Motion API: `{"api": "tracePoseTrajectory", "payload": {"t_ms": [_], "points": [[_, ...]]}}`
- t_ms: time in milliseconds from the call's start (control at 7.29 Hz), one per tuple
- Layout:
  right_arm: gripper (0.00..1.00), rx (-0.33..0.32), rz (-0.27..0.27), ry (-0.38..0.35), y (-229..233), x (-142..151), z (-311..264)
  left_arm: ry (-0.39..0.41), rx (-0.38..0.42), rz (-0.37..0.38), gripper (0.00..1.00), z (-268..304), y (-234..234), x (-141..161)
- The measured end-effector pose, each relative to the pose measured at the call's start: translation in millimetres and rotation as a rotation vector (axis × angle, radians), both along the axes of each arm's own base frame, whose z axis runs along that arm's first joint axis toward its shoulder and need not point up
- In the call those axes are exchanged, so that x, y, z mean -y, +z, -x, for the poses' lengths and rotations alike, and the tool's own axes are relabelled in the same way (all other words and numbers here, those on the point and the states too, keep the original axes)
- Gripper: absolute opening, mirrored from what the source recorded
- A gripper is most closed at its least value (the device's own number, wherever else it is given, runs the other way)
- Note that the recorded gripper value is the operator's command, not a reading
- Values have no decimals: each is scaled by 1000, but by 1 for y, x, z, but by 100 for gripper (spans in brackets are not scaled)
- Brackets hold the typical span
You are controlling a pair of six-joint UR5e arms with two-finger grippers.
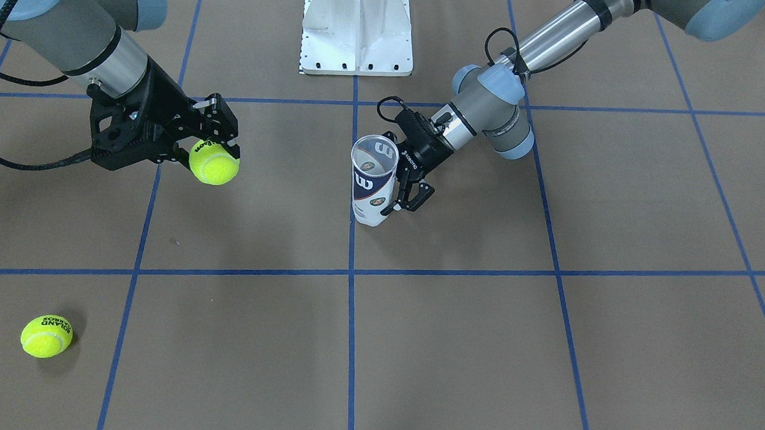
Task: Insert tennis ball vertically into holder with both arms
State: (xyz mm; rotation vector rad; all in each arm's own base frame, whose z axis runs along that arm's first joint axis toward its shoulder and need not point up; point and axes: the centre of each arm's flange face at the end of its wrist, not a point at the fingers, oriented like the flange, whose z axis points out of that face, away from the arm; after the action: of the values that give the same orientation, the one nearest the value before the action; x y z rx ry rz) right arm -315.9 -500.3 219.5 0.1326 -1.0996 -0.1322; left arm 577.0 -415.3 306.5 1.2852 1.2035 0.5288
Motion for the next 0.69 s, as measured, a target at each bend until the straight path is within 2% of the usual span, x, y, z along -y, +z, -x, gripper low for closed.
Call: {"api": "tracePoseTrajectory", "payload": {"t_ms": [685], "points": [[0,45,2,-31,-67,-18,39,-3,2,1,99,-2,-1,2]]}}
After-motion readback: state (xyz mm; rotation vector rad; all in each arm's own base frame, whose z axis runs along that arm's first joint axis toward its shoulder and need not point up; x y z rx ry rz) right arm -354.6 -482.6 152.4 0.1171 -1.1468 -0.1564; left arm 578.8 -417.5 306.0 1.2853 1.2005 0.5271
